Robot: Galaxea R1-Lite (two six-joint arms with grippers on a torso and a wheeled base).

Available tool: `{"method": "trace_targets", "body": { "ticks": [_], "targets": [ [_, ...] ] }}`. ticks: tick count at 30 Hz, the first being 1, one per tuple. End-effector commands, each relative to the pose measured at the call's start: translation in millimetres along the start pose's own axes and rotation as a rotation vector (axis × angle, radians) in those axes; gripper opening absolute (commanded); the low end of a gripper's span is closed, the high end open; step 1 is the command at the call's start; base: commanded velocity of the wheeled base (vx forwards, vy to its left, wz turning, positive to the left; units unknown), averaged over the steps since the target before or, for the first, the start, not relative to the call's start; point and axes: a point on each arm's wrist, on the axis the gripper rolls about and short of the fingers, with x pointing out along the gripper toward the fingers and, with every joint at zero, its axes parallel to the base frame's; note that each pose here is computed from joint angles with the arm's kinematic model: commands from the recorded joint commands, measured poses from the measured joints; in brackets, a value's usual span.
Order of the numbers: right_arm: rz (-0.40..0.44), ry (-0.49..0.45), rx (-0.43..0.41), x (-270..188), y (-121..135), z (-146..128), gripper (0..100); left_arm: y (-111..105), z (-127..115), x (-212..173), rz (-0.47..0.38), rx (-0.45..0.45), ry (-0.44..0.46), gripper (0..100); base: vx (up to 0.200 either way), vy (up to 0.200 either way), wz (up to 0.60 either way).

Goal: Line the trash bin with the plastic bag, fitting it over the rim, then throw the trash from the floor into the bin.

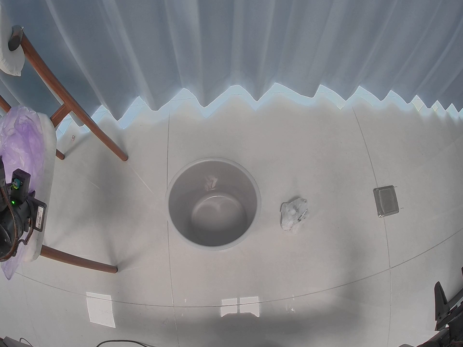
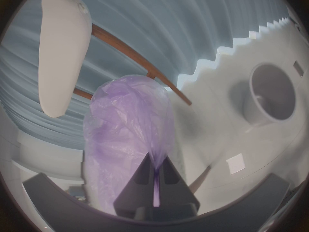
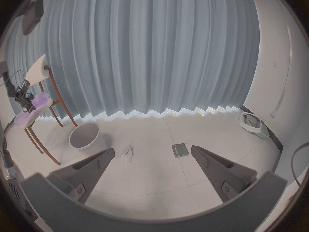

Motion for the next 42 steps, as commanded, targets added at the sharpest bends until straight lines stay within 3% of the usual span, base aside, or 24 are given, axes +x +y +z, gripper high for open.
{"method": "trace_targets", "body": {
  "ticks": [1,2,3,8,10,14,16,19,20,26,31,37,42],
  "targets": [
    [0.001,0.002,-0.002,0,0,-5,100,9,6,-23,-0.196,-0.17,-0.185,0,0.0,0.0,0.0],
    [0.001,0.002,-0.002,0,0,-5,100,9,6,-23,-0.196,-0.17,-0.185,0,0.0,0.0,0.0],
    [0.001,0.002,0.0,0,0,-5,100,9,8,-34,-0.378,-0.297,-0.274,0,0.0,0.0,0.0],
    [0.001,0.002,0.0,0,0,-5,100,13,8,-50,-0.712,-0.499,-0.366,0,0.0,0.0,0.0],
    [0.001,0.002,0.0,0,0,-5,100,17,11,-59,-0.801,-0.586,-0.386,0,0.0,0.0,0.0],
    [0.001,0.002,-0.002,0,0,-5,100,25,15,-76,-0.901,-0.719,-0.41,0,0.0,0.0,0.0],
    [0.001,0.002,0.0,0,0,-5,100,25,15,-82,-0.949,-0.759,-0.41,0,0.0,0.0,0.0],
    [0.001,0.002,0.0,0,0,-5,100,16,18,-94,-1.111,-0.792,-0.392,0,0.0,0.0,0.0],
    [0.001,0.002,0.0,0,0,-5,100,13,20,-102,-1.212,-0.819,-0.379,0,0.0,0.0,0.0],
    [0.0,0.002,0.0,0,0,-5,100,8,29,-126,-1.491,-0.863,-0.41,0,0.0,0.0,0.0],
    [0.001,0.002,0.0,0,0,-5,100,2,38,-136,-1.616,-0.827,-0.473,0,0.0,0.0,0.0],
    [0.001,0.002,0.0,0,0,-5,100,-22,50,-121,-1.609,-0.788,-0.398,0,0.0,0.0,0.0],
    [0.001,0.002,-0.002,0,0,-5,100,-35,64,-111,-1.612,-0.797,-0.45,0,0.0,0.0,0.0]
  ]
}}
